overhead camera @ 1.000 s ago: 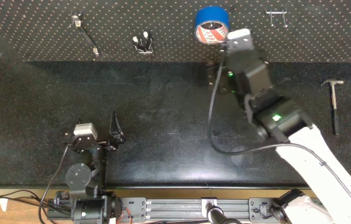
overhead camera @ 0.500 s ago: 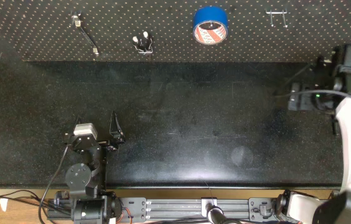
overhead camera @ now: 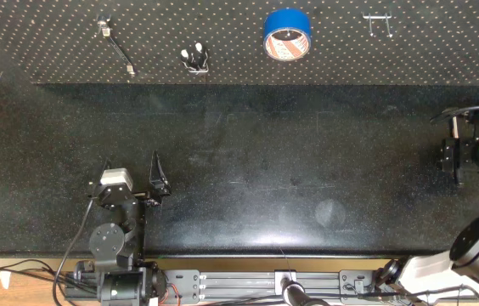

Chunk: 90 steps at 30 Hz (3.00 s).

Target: Place Tools Onto Pegboard

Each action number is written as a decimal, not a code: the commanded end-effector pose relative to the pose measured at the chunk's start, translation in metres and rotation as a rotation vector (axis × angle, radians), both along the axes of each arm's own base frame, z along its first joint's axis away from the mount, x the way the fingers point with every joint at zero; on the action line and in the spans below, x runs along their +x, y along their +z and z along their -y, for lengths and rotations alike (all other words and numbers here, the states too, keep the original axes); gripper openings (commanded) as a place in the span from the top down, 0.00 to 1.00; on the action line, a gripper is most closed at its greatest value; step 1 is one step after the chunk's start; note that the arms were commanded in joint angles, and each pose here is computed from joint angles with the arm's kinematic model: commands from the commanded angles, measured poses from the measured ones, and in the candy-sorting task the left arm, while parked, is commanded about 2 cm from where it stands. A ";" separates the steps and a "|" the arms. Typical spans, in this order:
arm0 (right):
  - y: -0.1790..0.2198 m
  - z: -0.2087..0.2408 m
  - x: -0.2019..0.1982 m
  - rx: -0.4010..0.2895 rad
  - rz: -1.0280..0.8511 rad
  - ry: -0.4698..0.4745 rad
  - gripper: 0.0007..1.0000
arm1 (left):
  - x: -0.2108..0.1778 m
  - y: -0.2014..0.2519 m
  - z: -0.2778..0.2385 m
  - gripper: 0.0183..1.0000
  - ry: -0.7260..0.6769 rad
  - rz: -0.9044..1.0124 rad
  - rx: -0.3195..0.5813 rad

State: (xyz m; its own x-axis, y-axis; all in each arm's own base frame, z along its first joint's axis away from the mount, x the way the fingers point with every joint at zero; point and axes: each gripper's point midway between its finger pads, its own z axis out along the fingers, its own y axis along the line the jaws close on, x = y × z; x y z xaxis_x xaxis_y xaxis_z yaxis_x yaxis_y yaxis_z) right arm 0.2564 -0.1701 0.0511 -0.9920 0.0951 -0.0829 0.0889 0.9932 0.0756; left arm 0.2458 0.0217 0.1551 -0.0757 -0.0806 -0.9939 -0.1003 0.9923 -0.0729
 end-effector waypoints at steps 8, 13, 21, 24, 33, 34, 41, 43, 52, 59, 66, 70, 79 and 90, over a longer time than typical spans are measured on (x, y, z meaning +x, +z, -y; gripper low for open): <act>-0.012 0.004 0.009 -0.017 0.030 0.243 0.03 | 0.000 -0.001 -0.001 0.00 0.000 -0.005 0.012; -0.022 0.015 0.000 -0.063 -0.047 0.247 0.03 | 0.000 -0.001 -0.001 0.00 0.000 -0.005 0.012; -0.030 0.018 -0.003 -0.068 -0.078 0.252 0.03 | 0.000 -0.001 -0.001 0.00 0.000 -0.005 0.012; -0.032 0.021 -0.005 -0.094 -0.106 0.262 0.03 | 0.000 -0.001 -0.001 0.00 0.000 -0.005 0.012; -0.038 0.011 0.002 -0.093 -0.122 0.305 0.03 | 0.000 -0.001 -0.001 0.00 0.000 -0.005 0.012; -0.039 0.010 0.002 -0.091 -0.125 0.308 0.03 | 0.000 -0.001 -0.001 0.00 0.000 -0.005 0.012; -0.040 0.012 0.004 -0.096 -0.119 0.243 0.20 | 0.000 -0.001 -0.001 0.00 0.000 -0.005 0.012; -0.040 0.013 0.007 -0.102 -0.111 0.203 0.45 | 0.000 -0.001 -0.001 0.00 0.000 -0.005 0.012; -0.040 0.017 0.013 -0.113 -0.086 0.056 0.92 | 0.000 -0.001 -0.001 0.00 0.000 -0.005 0.012; -0.034 0.024 0.024 -0.133 -0.038 -0.134 0.93 | 0.000 -0.001 -0.001 0.00 0.000 -0.005 0.012; 0.015 0.018 0.040 -0.127 0.133 -0.217 0.93 | 0.000 -0.001 -0.001 0.00 0.000 -0.005 0.012; 0.059 0.004 0.051 -0.091 0.287 -0.199 0.93 | 0.000 -0.001 -0.001 0.00 0.000 -0.005 0.012; 0.154 -0.057 0.072 -0.091 0.588 -0.144 0.93 | 0.000 -0.001 -0.001 0.00 0.000 -0.005 0.012; 0.208 -0.172 0.120 0.004 0.848 0.121 0.93 | 0.000 -0.001 -0.001 0.00 0.000 -0.005 0.012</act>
State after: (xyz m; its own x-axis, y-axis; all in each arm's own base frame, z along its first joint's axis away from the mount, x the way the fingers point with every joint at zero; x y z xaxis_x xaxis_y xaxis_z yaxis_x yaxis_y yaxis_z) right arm 0.3744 -0.0160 0.2534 -0.6138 -0.0028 -0.7895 -0.0731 0.9959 0.0533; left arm 0.2458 0.0217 0.1551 -0.0758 -0.0806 -0.9939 -0.1000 0.9923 -0.0729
